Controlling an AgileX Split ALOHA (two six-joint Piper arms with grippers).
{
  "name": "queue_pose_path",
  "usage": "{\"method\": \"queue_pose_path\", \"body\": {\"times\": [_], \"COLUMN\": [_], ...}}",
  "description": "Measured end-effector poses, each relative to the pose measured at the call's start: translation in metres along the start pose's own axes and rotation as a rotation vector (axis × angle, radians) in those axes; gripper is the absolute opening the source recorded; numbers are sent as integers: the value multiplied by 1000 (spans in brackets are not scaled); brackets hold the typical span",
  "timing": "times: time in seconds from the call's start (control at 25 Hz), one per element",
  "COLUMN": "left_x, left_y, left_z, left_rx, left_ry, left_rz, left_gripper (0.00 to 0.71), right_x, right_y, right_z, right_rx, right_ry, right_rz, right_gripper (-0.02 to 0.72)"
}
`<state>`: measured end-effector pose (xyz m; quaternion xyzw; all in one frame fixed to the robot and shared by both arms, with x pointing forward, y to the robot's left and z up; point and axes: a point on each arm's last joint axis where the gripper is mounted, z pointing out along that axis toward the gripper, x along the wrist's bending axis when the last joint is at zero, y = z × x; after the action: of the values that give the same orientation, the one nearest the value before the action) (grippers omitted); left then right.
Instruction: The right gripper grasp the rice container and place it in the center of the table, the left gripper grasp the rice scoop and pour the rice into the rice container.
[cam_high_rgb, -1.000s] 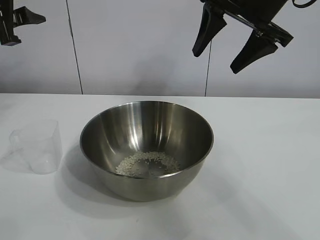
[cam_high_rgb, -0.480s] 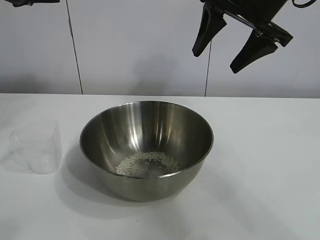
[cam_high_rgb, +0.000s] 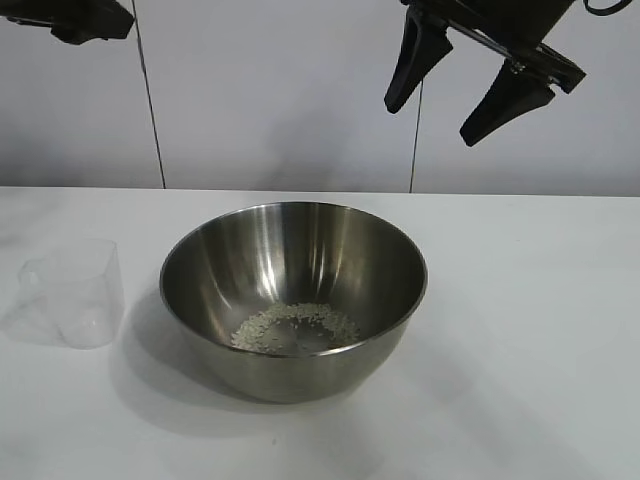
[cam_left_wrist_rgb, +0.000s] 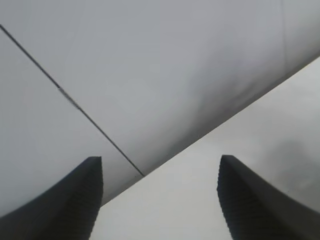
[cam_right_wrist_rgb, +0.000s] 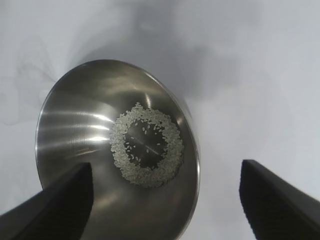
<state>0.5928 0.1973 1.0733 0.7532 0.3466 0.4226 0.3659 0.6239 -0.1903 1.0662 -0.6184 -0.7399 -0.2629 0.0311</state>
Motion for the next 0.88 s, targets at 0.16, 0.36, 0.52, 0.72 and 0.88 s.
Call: {"method": "queue_pose_path", "body": {"times": [0.16,0.36,0.52,0.72,0.88], "left_x": [-2,0,0,-1,0], "left_y": [2,-1,-2,-4,2], "left_z": [0,0,0,-1,-1], "left_rx": [15,39,53,65,55], "left_ry": [40,61,62,63,55], "left_rz": [-232,-336,-431,-574,-1036], "left_gripper": [476,476,476,476,476], "right_x": [0,0,0,0,0], "right_y": [0,0,0,0,0], "right_z": [0,0,0,0,0], "right_rx": [-1,-2,-2,-2,-2], "right_ry": [0,0,0,0,0], "right_rz": [0,0,0,0,0], "right_gripper": [558,558,558,558,558]}}
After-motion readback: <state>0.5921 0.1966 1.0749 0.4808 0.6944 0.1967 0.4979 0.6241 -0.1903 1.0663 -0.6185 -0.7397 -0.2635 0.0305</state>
